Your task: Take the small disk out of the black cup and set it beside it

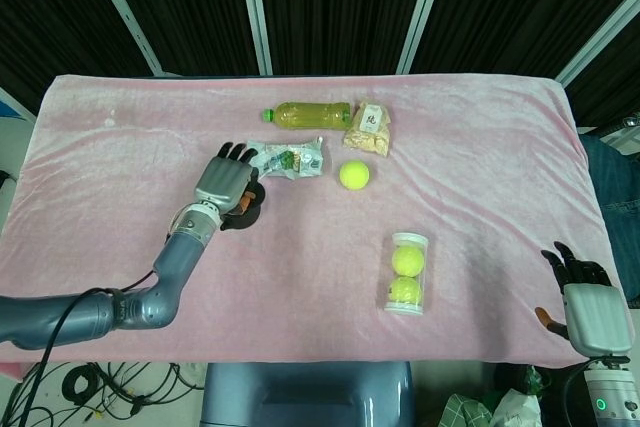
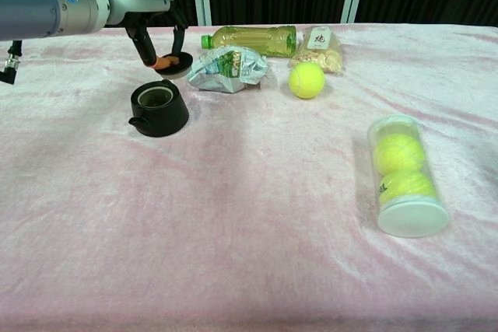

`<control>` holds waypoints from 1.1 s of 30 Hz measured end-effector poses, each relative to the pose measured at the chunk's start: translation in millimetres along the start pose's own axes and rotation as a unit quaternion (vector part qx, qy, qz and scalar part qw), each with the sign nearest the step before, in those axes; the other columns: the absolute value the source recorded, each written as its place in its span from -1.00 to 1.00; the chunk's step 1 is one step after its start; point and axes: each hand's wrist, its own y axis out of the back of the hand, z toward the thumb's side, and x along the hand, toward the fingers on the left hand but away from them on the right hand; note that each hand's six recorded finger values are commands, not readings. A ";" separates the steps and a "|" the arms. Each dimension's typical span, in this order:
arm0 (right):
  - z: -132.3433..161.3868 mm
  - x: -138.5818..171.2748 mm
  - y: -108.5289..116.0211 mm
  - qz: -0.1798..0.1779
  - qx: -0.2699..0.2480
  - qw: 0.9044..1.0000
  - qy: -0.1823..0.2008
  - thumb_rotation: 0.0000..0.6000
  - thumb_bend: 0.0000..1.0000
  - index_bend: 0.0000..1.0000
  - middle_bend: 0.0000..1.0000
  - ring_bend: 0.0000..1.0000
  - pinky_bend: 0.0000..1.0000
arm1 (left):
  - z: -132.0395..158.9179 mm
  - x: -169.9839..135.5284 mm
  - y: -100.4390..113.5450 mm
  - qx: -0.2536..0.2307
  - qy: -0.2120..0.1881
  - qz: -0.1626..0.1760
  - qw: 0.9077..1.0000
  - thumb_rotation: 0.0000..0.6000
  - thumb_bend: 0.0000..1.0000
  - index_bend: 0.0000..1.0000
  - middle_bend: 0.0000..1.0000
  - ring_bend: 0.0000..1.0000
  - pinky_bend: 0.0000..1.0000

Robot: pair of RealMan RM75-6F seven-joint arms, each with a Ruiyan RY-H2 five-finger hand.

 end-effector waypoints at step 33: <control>-1.3 -0.3 1.5 0.000 -0.003 1.000 -0.003 1.00 -0.82 -0.61 -0.80 -0.47 -0.58 | 75.4 3.2 -89.7 0.057 -0.102 -0.081 0.990 1.00 -0.93 -0.76 -0.91 -1.00 -1.00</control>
